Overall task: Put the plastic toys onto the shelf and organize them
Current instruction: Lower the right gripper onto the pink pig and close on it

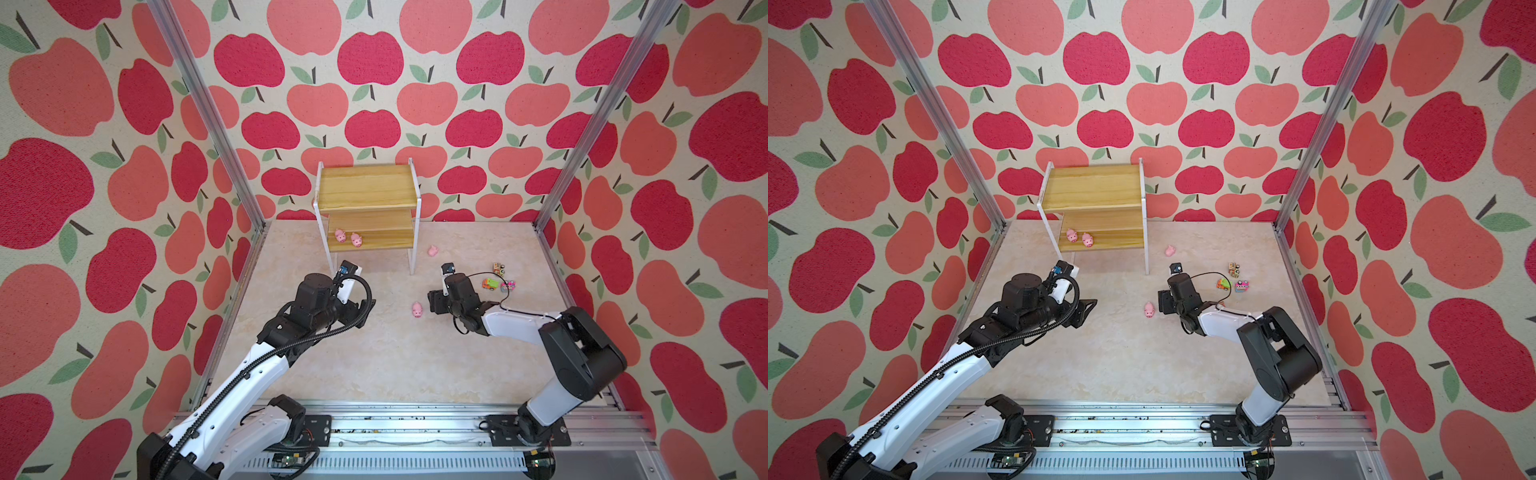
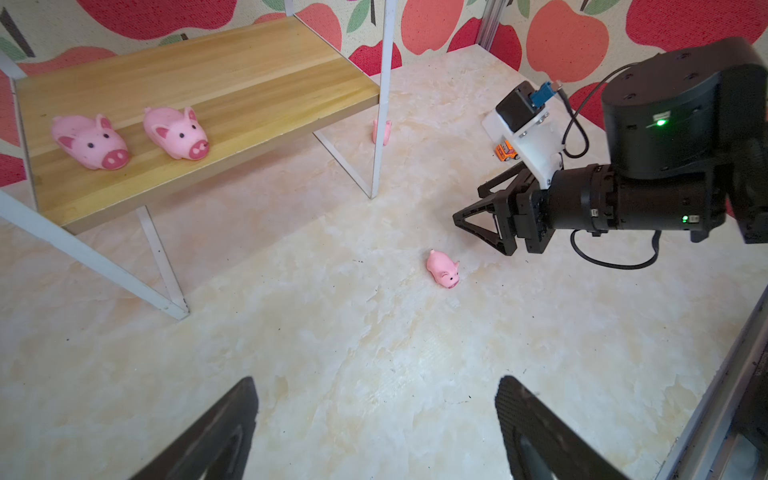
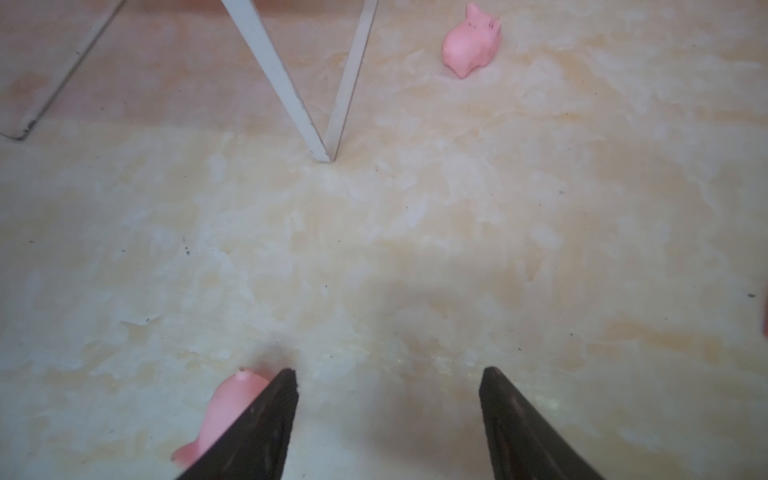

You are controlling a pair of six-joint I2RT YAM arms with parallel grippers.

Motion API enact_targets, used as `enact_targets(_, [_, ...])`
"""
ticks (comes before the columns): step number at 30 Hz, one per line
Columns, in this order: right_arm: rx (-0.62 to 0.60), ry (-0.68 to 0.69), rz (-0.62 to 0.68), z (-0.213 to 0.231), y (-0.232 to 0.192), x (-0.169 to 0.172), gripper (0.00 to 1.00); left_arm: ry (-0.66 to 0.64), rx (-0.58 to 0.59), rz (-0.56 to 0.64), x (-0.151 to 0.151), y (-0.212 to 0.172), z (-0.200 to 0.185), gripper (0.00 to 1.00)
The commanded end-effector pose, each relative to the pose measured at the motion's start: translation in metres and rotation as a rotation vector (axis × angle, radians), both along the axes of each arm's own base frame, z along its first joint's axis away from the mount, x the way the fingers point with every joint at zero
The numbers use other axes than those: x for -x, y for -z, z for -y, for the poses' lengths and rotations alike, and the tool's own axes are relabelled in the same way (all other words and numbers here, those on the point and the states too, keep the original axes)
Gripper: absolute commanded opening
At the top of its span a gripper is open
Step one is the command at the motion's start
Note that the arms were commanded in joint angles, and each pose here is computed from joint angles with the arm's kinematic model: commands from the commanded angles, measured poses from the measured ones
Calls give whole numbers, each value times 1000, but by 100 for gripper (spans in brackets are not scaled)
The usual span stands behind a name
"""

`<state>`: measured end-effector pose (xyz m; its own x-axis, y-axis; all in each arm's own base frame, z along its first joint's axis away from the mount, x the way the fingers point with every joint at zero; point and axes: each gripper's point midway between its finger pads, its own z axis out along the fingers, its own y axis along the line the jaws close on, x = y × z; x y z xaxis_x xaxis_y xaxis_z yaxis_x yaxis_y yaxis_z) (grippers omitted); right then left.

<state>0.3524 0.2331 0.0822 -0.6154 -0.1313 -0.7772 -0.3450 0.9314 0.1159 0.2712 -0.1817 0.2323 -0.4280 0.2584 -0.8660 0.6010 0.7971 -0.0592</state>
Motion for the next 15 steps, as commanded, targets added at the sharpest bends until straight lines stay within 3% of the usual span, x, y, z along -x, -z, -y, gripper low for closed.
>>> enact_targets(1, [0,-31,61,-6,-13,18,73,-58,-4,21,-7,1,-5,93])
enact_targets(9, [-54,-2,178,-43,-13,46,74,-168,-29,69,-16,-7,-23,93])
enact_targets(15, [-75,70,195,-55,17,49,74,-185,-34,101,-14,-14,-29,94])
